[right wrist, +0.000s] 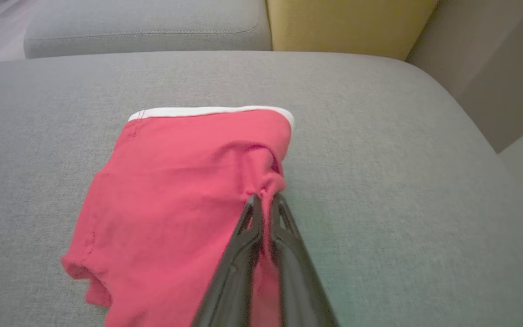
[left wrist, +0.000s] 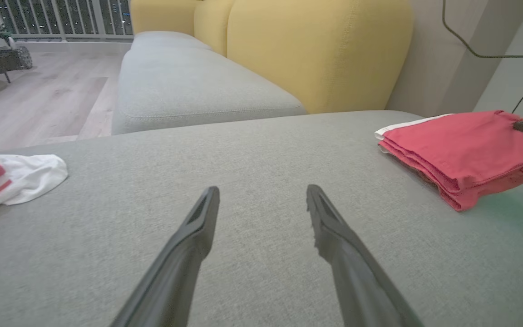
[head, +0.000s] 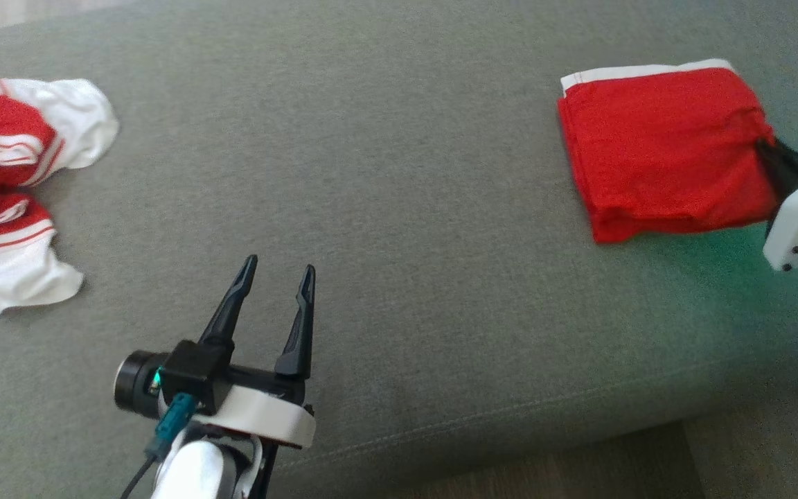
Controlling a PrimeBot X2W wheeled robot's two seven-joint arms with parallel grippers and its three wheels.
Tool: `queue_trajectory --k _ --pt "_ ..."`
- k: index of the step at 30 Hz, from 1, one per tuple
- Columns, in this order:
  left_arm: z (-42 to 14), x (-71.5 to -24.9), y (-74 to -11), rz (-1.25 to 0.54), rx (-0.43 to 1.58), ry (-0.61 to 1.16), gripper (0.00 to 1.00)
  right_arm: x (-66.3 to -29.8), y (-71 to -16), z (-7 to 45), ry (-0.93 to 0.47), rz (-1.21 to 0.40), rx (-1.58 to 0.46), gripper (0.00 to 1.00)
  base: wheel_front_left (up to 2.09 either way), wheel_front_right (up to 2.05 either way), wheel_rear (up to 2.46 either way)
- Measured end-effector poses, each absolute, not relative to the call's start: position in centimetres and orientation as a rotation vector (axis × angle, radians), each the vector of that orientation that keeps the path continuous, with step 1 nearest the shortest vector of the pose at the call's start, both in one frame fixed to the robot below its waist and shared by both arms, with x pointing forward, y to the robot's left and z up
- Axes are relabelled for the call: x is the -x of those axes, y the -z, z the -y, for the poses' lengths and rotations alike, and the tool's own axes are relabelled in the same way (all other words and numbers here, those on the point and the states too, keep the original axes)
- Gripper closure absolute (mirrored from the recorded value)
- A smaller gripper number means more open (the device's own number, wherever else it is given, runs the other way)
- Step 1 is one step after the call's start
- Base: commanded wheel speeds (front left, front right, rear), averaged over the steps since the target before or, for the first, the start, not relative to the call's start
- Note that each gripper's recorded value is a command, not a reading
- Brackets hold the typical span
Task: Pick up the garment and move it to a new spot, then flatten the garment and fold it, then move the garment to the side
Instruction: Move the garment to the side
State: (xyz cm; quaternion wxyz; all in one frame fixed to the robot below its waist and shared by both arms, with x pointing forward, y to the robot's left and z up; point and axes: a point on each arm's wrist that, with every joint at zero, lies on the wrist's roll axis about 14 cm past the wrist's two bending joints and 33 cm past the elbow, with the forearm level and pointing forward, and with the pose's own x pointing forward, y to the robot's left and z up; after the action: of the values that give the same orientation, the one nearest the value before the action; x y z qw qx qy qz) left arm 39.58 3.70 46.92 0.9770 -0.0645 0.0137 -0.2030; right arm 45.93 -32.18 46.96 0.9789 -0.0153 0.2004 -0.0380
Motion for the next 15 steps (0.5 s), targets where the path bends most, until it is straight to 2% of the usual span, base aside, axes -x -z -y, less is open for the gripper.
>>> queue_trajectory --k 15 --pt "-2.8 -40.9 -45.3 -0.055 0.141 0.445 0.00 -46.6 -47.9 36.0 0.187 -0.408 0.225 1.00 0.00 0.00 0.00"
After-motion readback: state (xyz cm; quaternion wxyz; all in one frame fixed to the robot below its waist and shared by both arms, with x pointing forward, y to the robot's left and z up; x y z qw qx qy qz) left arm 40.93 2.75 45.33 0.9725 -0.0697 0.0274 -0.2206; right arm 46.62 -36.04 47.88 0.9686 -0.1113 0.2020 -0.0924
